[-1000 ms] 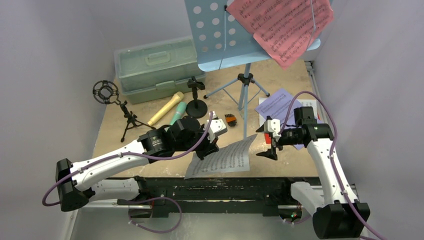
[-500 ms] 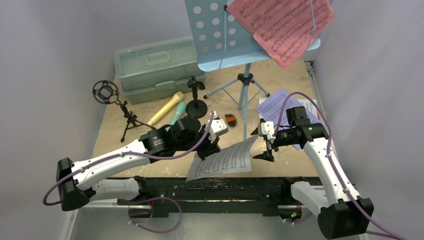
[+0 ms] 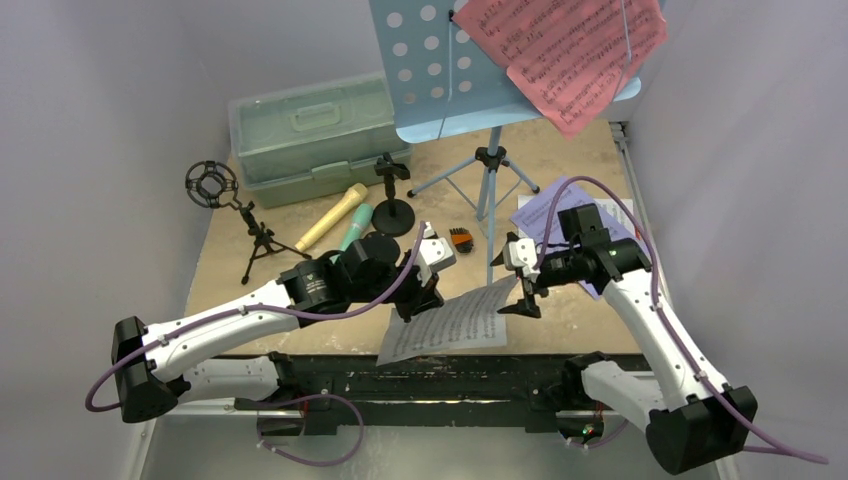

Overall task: Pack up the instrument practice props
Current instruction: Place the sheet music at the center of the board.

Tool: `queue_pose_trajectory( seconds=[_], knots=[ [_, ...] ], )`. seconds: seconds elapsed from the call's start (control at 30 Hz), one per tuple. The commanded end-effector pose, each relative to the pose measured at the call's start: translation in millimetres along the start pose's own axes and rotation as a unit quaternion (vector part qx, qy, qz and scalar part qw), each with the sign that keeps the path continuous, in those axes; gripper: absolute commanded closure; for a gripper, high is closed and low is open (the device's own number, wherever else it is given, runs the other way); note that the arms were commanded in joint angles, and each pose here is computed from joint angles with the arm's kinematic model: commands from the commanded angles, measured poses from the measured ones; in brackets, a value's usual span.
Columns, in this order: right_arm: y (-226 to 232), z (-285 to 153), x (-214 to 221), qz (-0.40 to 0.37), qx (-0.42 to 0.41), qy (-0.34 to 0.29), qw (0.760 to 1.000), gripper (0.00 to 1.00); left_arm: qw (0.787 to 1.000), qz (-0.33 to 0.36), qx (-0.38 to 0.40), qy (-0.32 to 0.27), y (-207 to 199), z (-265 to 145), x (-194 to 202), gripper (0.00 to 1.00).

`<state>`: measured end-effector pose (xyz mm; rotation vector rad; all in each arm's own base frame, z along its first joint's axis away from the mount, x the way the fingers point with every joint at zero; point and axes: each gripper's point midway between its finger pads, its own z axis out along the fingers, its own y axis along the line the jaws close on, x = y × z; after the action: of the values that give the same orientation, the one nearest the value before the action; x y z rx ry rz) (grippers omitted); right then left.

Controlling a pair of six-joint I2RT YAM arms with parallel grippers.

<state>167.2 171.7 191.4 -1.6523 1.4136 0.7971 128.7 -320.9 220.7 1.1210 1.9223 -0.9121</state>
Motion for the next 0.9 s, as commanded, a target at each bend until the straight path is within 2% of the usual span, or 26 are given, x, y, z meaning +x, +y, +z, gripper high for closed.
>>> queue_pose_trajectory(
  seconds=[0.0,0.13,0.23,0.3,0.33,0.4,0.43,0.47,0.6,0.63,0.73,0.87],
  knots=[
    [-15,3,-18,-0.016,0.014,0.013,1.000,0.01,0.999,-0.005,0.020,-0.042,-10,-6,-24,1.00],
    [-19,14,-12,-0.008,0.016,0.033,0.999,0.03,0.999,-0.007,0.023,-0.047,-12,-8,-26,1.00],
    [-15,25,-4,0.007,0.009,0.041,0.999,0.13,0.999,-0.007,0.019,-0.050,-11,-9,-27,1.00],
    [-13,28,-1,0.016,0.003,0.044,0.999,0.28,0.999,-0.006,0.016,-0.052,-10,-10,-27,1.00],
    [-12,29,-1,0.019,0.001,0.045,0.999,0.42,0.998,-0.006,0.014,-0.053,-9,-10,-27,1.00],
    [-13,30,-1,0.030,-0.002,0.048,0.998,0.78,0.998,-0.004,0.009,-0.056,-7,-11,-28,1.00],
    [-12,30,-1,0.036,-0.005,0.050,0.998,0.92,0.998,-0.004,0.005,-0.058,-6,-12,-28,1.00],
    [-13,28,-1,0.040,-0.006,0.056,0.998,1.00,0.998,-0.003,0.001,-0.058,-4,-12,-28,1.00],
    [-14,19,3,0.058,-0.007,0.097,0.994,1.00,0.998,0.001,-0.022,-0.061,4,-15,-27,1.00],
    [-15,15,6,0.059,-0.005,0.112,0.992,1.00,0.998,0.005,-0.031,-0.063,7,-16,-27,0.95],
    [-13,6,12,0.072,-0.003,0.145,0.987,1.00,0.996,0.021,-0.059,-0.059,16,-24,-29,0.57],
    [-11,-17,22,0.077,0.023,0.206,0.975,1.00,0.990,0.054,-0.113,-0.061,34,-38,-35,0.33]
  ],
)
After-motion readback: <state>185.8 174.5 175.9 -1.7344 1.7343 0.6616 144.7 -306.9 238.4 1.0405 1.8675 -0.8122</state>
